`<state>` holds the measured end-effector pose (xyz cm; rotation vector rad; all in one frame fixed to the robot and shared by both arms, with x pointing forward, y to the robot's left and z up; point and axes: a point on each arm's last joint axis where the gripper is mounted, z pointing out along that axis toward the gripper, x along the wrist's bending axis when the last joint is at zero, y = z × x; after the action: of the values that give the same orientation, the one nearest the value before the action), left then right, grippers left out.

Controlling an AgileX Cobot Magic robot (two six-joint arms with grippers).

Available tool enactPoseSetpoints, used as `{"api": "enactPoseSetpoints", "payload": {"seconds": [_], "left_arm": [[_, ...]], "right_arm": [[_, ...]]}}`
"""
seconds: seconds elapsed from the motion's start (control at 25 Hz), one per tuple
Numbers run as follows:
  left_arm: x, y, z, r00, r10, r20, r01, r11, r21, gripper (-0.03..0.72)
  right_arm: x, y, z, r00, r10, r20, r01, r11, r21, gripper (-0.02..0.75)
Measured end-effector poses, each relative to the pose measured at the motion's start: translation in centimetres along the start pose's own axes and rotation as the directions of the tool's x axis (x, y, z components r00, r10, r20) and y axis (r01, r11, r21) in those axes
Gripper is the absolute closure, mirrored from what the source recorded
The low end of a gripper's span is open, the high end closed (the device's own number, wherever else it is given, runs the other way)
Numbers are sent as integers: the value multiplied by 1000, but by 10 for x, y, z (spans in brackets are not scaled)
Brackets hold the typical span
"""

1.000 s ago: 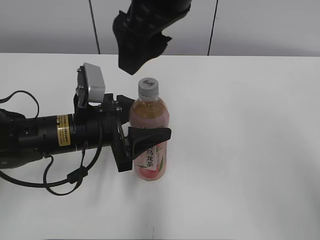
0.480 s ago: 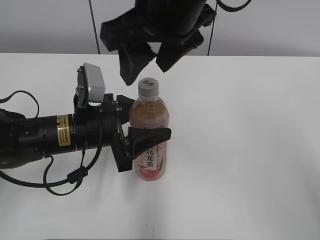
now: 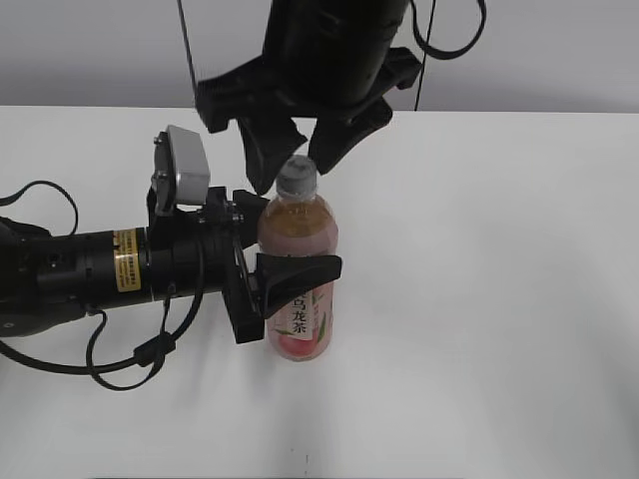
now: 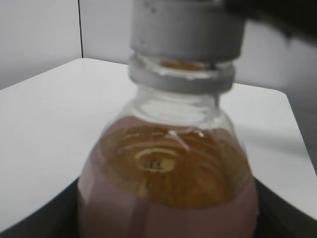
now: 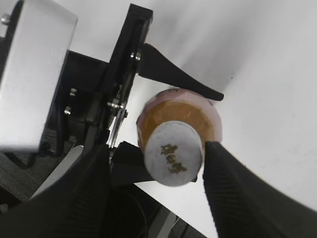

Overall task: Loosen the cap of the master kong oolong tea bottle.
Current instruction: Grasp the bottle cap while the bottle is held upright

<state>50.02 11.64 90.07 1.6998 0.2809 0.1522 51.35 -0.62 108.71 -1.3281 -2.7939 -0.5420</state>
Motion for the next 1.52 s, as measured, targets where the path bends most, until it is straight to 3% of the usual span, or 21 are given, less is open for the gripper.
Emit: {"api": "enactPoseSetpoints", "payload": {"seconds": [0.16,0.36,0.48,0.64,0.76,0.88,1.04,1.16,1.28,1.52], "left_arm": [[0,0,0,1000,0,1,0,1000,-1,234],[0,0,0,1000,1,3,-1,1000,0,234],[0,0,0,1000,1,3,-1,1000,0,234],[0,0,0,1000,3,4,-3,1000,0,234],[0,0,0,1000,5,5,-5,1000,0,234],[-1,0,0,1000,6,7,-6,1000,1,234],[-1,0,0,1000,7,7,-7,1000,1,234],[-1,0,0,1000,9,8,-9,1000,1,234],[-1,0,0,1000,10,9,-10,1000,0,234],[-1,0,0,1000,11,9,-11,1000,1,234]], "right_arm": [[0,1,4,1000,2,2,-2,1000,9,309],[-3,1,4,999,-36,24,36,999,9,454],[-3,1,4,995,-92,25,92,996,11,468],[-3,1,4,972,-235,23,234,972,15,468],[-3,1,4,913,-408,20,408,913,19,468],[-3,1,4,807,-591,15,591,807,23,468],[-3,1,4,617,-787,9,786,617,26,468],[-3,1,4,438,-899,3,899,438,26,468],[-2,0,4,220,-975,-4,975,220,26,468],[-2,0,4,-197,-980,-14,980,-197,22,468]]}}
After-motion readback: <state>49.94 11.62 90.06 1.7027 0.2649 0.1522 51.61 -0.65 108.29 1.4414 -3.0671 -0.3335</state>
